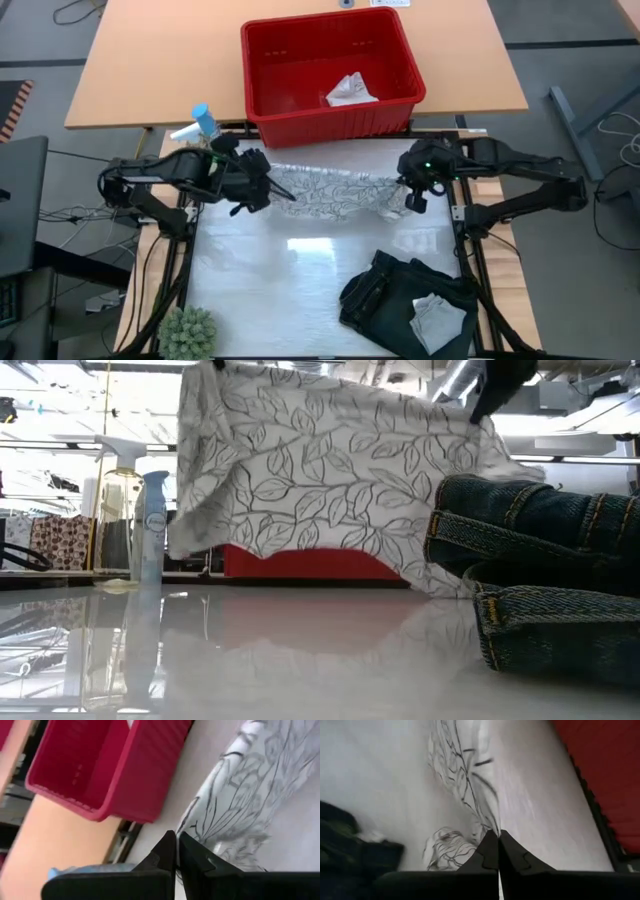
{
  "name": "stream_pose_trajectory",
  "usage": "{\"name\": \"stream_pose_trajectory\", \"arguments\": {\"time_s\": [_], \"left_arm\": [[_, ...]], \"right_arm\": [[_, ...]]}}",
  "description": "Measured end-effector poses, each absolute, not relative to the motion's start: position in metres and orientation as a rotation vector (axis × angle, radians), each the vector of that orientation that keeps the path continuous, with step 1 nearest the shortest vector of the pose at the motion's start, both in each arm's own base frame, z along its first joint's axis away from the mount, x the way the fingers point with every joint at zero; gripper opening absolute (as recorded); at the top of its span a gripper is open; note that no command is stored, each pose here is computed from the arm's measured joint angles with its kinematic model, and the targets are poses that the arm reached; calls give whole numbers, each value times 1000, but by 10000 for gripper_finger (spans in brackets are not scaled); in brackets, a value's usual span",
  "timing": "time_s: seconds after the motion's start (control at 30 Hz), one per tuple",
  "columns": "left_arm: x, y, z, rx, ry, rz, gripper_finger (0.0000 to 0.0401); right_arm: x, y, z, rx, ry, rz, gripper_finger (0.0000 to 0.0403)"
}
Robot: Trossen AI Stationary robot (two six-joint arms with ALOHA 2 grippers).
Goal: Fold Laundry from Bin
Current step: Fold the white from the red laundry bin
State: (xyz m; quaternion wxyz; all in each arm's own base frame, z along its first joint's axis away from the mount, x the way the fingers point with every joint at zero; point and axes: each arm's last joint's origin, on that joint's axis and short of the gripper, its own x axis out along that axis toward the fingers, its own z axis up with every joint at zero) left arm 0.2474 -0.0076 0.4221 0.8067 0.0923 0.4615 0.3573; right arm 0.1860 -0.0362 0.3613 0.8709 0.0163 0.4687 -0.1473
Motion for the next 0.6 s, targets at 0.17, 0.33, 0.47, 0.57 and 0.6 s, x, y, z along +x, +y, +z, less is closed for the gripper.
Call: {"name": "stream_pose_trajectory", "arguments": {"time_s": [0.17,0.33,0.47,0.57,0.6], "left_arm": [[250,23,403,302,1138,814,0],[250,70,388,408,1273,878,0],[250,104,392,451,1284,902,0],[245,118,396,436,1296,895,0],[243,119,396,430,1305,880,0]], "right_arm": [[194,-63,351,-79,1080,-389,18],[196,-111,346,-211,1134,-539,18],[190,-141,350,-303,1117,-679,18],[185,-148,361,-295,1088,-707,18],[184,-148,362,-289,1091,-698,18]]}}
